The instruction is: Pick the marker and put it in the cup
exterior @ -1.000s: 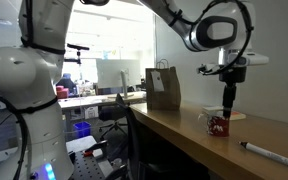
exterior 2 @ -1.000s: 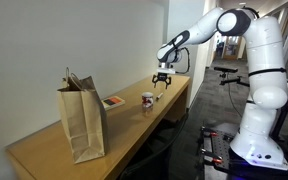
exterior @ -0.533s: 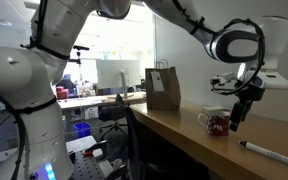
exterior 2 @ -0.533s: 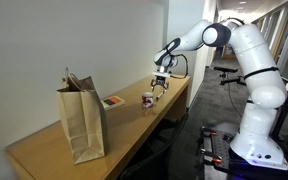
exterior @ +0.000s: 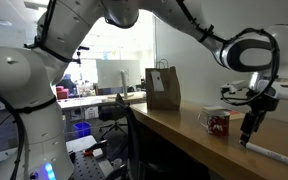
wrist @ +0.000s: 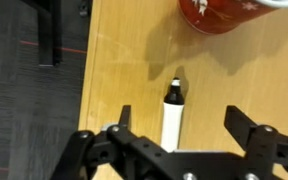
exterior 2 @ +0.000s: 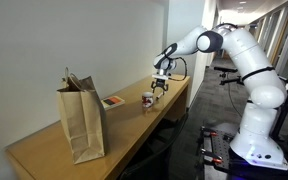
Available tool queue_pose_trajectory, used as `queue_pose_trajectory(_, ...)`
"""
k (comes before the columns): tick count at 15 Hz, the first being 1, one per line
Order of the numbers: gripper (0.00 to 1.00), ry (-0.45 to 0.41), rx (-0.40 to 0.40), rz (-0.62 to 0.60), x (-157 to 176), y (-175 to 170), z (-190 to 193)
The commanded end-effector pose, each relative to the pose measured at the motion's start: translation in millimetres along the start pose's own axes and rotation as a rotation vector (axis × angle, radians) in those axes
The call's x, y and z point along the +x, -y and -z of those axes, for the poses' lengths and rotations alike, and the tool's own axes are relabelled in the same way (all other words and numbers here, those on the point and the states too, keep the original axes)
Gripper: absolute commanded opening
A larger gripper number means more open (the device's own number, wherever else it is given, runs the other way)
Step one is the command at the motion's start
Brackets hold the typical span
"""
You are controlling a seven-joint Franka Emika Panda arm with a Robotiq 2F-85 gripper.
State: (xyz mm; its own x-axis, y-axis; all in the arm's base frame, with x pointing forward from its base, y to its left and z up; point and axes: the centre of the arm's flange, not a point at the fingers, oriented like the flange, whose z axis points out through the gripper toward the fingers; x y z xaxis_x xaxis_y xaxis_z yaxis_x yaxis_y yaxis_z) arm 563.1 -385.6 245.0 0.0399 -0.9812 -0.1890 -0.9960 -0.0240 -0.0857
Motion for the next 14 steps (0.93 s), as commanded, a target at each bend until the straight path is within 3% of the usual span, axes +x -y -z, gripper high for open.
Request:
queue_pose_trajectory(1, 1.00, 0.009, 0.007, -0.032, 7.9, 5.9, -5.4)
queue_pose_trajectory(4, 0.96, 0.009, 0.000, -0.038, 12.5, 4.6, -12.5)
queue_pose_trajectory(5, 0.77, 0.007, -0.003, -0.036, 13.7, 4.5, -13.8)
queue_pose_trajectory(8, 0.63, 0.002, -0.008, -0.030, 15.7, 5.1, -16.1)
queue_pose_trajectory(14, 0.16, -0.002, -0.015, -0.020, 15.6, 6.3, -18.3)
